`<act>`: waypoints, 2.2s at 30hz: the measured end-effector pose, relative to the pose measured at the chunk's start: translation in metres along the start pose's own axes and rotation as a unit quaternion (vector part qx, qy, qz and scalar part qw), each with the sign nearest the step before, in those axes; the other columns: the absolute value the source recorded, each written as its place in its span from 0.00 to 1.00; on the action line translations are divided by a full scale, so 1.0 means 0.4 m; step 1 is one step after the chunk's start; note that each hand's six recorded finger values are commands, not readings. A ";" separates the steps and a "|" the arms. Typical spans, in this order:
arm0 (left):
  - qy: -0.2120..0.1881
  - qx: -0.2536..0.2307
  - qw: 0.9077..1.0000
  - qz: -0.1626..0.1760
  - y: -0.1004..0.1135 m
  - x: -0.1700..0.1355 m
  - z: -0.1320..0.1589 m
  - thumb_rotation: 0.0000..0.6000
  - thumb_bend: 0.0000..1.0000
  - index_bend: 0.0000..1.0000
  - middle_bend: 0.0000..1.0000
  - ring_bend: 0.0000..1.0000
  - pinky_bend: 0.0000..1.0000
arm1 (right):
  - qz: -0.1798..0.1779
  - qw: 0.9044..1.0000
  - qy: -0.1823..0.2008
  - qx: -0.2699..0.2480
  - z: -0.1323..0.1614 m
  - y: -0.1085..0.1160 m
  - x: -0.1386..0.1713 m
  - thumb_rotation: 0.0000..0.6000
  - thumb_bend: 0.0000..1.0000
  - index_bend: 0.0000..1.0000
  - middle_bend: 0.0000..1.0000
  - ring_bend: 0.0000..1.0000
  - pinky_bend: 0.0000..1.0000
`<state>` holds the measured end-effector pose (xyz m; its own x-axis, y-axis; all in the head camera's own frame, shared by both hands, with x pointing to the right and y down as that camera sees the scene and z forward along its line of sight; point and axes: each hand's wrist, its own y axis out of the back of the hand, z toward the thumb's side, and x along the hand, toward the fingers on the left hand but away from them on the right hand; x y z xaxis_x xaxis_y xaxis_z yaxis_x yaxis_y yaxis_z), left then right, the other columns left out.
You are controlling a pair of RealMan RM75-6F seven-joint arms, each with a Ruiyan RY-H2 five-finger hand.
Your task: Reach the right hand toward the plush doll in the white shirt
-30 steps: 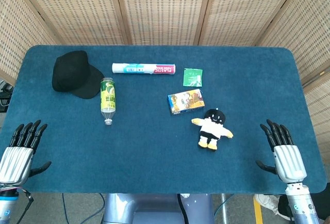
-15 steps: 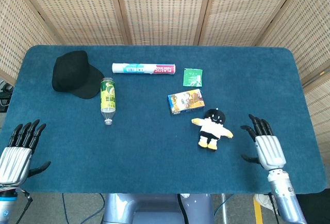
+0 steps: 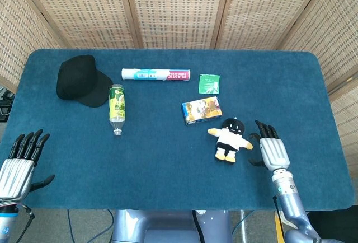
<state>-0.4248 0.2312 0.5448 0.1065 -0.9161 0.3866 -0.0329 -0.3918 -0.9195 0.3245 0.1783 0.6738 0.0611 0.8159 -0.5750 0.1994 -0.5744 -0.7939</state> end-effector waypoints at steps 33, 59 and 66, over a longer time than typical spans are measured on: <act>0.004 0.004 1.000 -0.001 -0.008 0.006 -0.001 1.00 0.09 0.00 0.00 0.00 0.00 | 0.017 1.000 -0.020 -0.013 -0.029 -0.052 -0.059 1.00 0.38 0.47 0.06 0.00 0.01; 0.005 0.004 1.000 -0.002 -0.011 0.008 -0.003 1.00 0.09 0.00 0.00 0.00 0.00 | -0.004 0.999 -0.023 -0.029 -0.029 -0.058 -0.077 1.00 0.46 0.57 0.17 0.00 0.05; 0.007 0.002 1.000 -0.002 -0.012 0.010 -0.009 1.00 0.09 0.00 0.00 0.00 0.00 | -0.006 0.999 -0.020 -0.030 -0.019 -0.048 -0.074 1.00 0.47 0.60 0.19 0.00 0.05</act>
<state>-0.4277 0.2292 0.5511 0.0918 -0.9157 0.3912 -0.0276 -0.3950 -0.9183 0.3261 0.1656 0.7075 0.0186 0.8186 -0.5740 0.2581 -0.5586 -0.7883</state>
